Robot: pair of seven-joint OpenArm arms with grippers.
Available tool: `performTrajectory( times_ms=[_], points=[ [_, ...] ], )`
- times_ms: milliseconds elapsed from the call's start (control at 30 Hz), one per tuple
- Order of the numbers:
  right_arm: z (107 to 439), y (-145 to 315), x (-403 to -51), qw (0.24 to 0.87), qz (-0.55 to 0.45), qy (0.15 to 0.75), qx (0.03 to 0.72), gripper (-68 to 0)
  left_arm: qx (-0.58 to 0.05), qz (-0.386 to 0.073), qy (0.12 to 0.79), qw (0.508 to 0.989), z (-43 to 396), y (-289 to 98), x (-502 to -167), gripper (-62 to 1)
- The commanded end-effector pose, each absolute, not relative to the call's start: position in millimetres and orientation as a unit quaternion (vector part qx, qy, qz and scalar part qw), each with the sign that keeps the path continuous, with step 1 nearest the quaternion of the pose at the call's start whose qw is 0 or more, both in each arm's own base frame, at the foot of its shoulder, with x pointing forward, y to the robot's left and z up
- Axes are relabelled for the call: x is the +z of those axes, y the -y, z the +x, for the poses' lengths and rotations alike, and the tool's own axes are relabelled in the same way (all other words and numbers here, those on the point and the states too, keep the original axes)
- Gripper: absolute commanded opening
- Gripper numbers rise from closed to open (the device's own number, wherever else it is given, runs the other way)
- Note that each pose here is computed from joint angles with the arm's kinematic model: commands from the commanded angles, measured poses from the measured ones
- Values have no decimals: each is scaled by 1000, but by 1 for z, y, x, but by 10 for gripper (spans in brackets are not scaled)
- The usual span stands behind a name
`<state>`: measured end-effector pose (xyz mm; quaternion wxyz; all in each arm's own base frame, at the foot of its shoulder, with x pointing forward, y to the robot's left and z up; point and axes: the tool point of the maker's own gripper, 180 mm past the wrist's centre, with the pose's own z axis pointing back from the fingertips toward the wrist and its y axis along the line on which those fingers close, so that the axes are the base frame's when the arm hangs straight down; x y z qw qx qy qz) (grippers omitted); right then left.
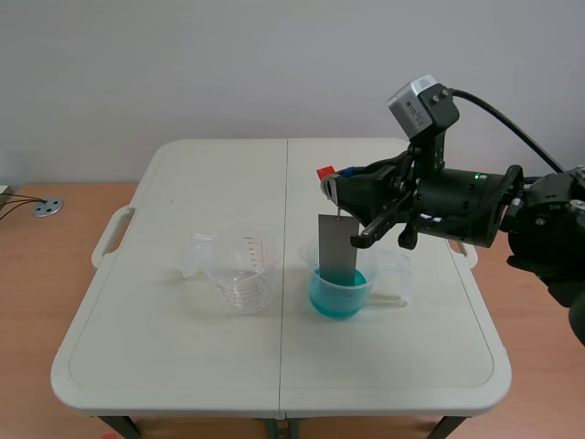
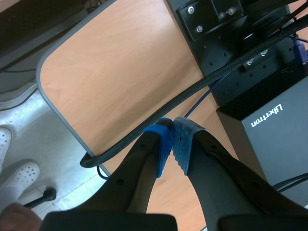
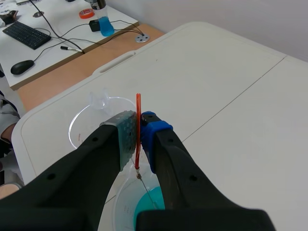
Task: Hold the metal plate by the orange handle, dip it into the blue solution, take it out and point at it, then put the plate back in the beaker on the left.
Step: 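Lower the plate into the blue solution, then hold the plate still in the solution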
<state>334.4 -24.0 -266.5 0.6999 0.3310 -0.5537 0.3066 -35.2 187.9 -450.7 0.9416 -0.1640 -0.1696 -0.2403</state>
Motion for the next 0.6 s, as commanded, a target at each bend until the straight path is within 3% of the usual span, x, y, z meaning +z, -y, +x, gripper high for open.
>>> performTrajectory(
  times_ms=[0, 567],
  points=[
    [337, 23, -256, 688, 334, 564, 311, -664, -237, -175, 174, 940, -37, -181, -447, -585],
    [336, 23, -259, 690, 327, 562, 319, -664, -237, -181, 169, 939, -42, -177, -449, -585]
  ],
)
